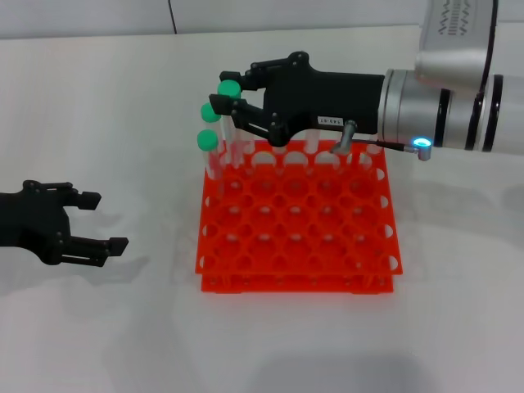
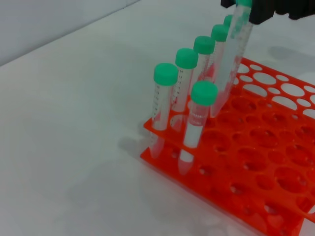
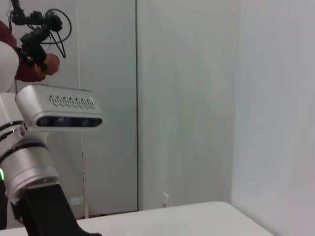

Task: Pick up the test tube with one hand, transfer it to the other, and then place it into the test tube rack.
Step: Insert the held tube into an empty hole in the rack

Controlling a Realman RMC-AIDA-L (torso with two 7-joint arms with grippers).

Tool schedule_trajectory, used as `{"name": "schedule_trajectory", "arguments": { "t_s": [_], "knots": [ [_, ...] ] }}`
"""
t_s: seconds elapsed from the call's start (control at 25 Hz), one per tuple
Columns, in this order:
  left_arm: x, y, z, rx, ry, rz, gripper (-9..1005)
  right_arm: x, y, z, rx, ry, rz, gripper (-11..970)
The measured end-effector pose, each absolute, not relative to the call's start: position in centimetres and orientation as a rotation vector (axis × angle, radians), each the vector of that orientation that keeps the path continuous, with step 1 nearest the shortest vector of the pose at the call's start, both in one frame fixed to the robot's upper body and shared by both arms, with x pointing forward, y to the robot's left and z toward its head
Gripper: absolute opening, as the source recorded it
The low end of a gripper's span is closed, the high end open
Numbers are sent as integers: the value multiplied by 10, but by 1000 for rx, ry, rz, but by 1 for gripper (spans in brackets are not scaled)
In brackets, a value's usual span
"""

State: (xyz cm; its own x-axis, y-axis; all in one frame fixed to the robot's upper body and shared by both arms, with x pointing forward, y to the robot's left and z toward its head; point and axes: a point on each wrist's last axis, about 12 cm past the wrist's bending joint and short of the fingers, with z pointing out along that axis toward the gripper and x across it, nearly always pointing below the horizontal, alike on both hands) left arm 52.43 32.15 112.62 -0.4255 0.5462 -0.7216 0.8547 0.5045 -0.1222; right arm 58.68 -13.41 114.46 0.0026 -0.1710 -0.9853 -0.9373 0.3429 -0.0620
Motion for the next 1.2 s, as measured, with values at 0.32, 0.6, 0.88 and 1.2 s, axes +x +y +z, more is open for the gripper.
{"name": "schedule_trajectory", "arguments": {
  "t_s": [0.32,0.6,0.88,1.2],
  "knots": [
    [524,320,1126,1145,2125,-647,875,588,-132,1137,-1058,1465,829,266],
    [525,320,1125,1143,2126,-647,875,591,-133,1132,-1057,1482,813,266],
    [525,320,1123,1136,2128,-645,875,591,-134,1130,-1058,1489,809,265],
    [525,319,1123,1142,2123,-644,875,591,-135,1130,-1060,1487,803,265]
  ]
}}
